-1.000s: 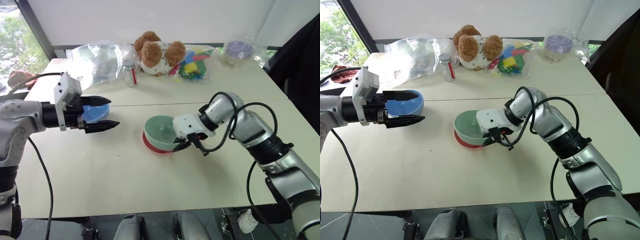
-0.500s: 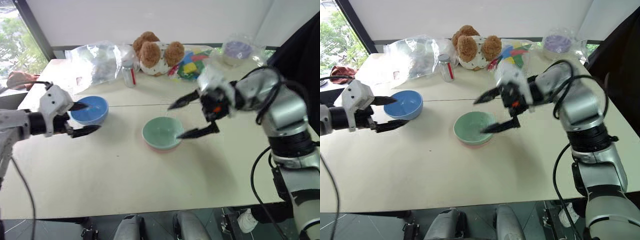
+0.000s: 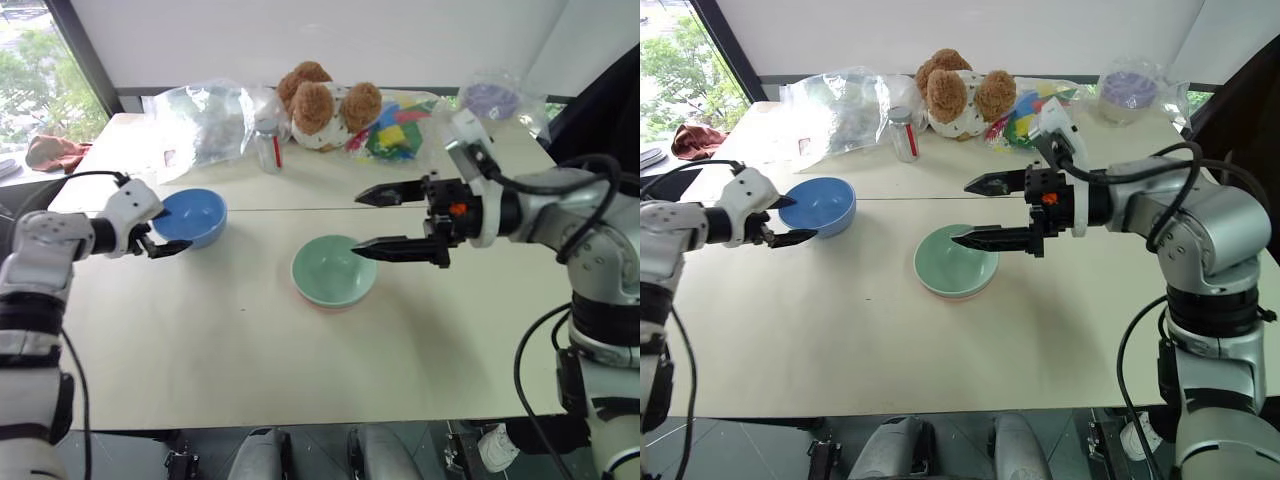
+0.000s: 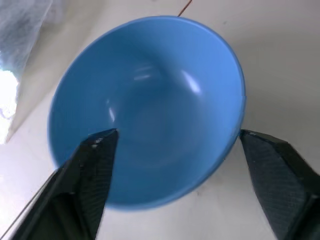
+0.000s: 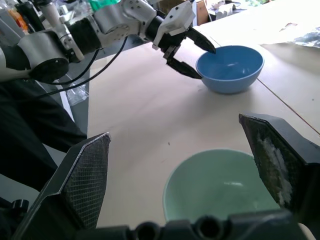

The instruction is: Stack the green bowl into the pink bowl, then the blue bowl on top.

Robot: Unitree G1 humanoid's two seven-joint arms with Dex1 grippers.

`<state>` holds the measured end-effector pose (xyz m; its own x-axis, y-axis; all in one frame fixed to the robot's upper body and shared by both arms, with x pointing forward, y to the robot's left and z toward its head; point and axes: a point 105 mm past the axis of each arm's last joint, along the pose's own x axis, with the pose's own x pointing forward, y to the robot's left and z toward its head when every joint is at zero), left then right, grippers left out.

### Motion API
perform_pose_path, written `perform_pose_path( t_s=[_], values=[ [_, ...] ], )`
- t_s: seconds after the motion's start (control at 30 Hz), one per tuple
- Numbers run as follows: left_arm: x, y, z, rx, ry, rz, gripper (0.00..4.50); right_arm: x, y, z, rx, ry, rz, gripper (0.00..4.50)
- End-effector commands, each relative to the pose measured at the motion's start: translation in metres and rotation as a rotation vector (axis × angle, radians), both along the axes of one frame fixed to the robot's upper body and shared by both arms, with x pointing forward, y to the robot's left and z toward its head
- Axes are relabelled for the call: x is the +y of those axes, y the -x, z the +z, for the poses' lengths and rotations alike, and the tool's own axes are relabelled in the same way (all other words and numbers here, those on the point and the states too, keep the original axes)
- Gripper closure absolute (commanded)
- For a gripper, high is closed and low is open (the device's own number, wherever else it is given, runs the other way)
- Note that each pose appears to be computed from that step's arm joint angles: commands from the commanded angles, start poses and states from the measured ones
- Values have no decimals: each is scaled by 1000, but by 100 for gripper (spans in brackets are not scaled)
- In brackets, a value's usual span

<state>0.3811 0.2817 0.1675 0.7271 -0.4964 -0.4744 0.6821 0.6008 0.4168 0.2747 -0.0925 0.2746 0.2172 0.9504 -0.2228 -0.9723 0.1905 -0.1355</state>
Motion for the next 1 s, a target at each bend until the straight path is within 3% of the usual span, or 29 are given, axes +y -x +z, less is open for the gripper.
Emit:
perform_pose_path(
  t_s=[0.03, 0.17, 0.4, 0.53, 0.67, 1.0],
  values=[
    [-2, 2, 5, 29, -20, -68, 243, -7, 4, 14, -69, -22, -40, 0],
    [-9, 4, 5, 91, -5, -137, 447, -11, 3, 16, -82, -23, -65, 0],
    [-36, -2, 29, 60, -19, -279, 447, -15, 1, 17, -103, -14, -92, 0],
    [-80, 1, 71, -6, 14, -481, 447, -21, -2, 17, -121, 1, -120, 0],
    [-133, 24, 101, -36, 6, -750, 447, -34, -6, 18, -130, 21, -175, 0],
    [-197, 74, 86, 35, -157, -1160, 447, -77, 2, -5, -110, 155, -347, 0]
  ],
)
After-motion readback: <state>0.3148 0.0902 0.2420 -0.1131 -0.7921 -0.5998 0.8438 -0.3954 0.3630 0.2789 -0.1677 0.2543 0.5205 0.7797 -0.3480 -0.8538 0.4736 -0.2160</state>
